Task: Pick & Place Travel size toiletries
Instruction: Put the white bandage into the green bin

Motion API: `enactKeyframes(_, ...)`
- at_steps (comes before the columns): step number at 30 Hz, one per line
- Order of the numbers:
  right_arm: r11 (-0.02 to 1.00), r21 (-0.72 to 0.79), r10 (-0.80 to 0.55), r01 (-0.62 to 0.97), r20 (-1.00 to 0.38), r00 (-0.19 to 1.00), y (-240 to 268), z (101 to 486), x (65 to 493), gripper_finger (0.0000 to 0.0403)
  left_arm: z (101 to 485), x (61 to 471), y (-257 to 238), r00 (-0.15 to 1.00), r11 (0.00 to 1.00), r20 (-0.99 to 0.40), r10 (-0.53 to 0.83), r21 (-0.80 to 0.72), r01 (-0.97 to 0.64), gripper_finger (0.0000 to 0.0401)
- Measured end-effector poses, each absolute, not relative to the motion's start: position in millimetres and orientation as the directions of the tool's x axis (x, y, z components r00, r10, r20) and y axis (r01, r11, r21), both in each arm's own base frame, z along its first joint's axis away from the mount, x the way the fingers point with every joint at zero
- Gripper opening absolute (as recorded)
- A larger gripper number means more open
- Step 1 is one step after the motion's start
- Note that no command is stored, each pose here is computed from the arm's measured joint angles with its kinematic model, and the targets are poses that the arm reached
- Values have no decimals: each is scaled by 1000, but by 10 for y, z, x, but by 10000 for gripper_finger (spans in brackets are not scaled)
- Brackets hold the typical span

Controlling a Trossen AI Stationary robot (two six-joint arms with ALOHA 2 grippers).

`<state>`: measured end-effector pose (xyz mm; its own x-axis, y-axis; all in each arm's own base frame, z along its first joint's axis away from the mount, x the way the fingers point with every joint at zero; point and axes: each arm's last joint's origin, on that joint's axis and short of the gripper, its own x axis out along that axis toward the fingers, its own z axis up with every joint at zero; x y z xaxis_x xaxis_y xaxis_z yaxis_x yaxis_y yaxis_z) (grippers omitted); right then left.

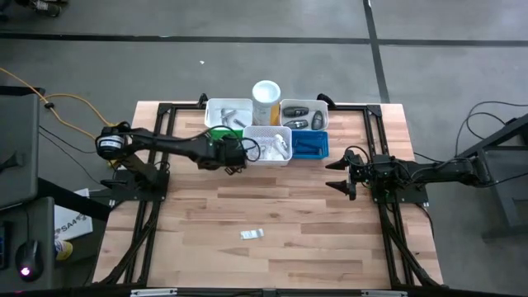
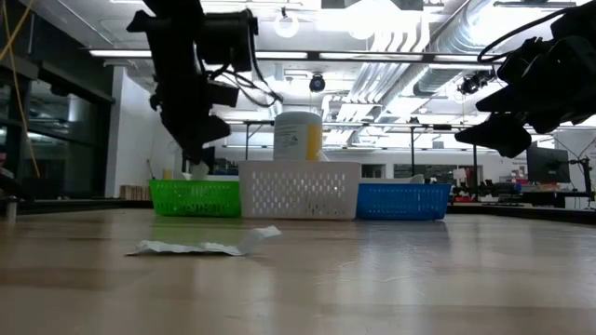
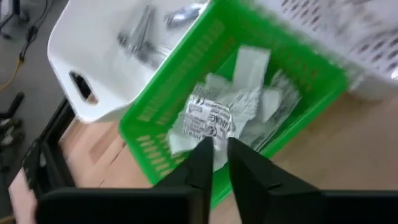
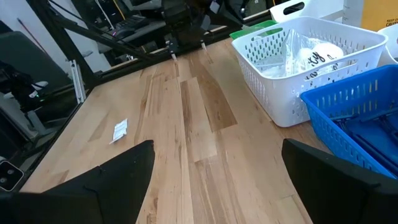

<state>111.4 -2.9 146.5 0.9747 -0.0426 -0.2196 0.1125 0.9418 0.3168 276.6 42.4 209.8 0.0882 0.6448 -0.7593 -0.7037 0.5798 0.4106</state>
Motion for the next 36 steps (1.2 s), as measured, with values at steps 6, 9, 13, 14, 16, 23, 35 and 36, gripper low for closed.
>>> enactKeyframes(6, 942, 317, -43, 113, -220, 975, -29, 1464, 1114, 346, 2105, 2764, 370, 89, 575, -734, 673, 443, -688, 122)
enactKeyframes(9, 942, 317, -43, 113, -219, 975, -29, 1466, 1114, 346, 2122, 2759, 334, 89, 536, -695, 713, 459, -709, 150)
enactKeyframes(13, 942, 317, -43, 113, -220, 975, -29, 1464, 1114, 346, 2164, 2757, 204, 123, 528, -640, 758, 492, -693, 162)
enactKeyframes(14, 942, 317, -43, 113, -219, 975, -29, 1465, 1114, 346, 2188, 2751, 147, 142, 536, -627, 766, 499, -681, 163)
enactKeyframes(16, 942, 317, -43, 113, -220, 975, -29, 1464, 1114, 346, 2220, 2743, 0, 187, 567, -605, 774, 530, -630, 163)
enactKeyframes(23, 942, 317, -43, 113, -220, 975, -29, 1464, 1114, 346, 2210, 2646, -717, 375, 775, -679, 631, 579, -254, 164)
enactKeyframes(35, 942, 317, -43, 113, -220, 975, -29, 1464, 1114, 346, 1973, 2812, -1524, 546, 694, -836, 57, 426, 580, 164)
enactKeyframes(36, 942, 317, -43, 113, -220, 975, -29, 1464, 1114, 346, 1946, 2846, -1555, 547, 657, -837, 8, 417, 628, 164)
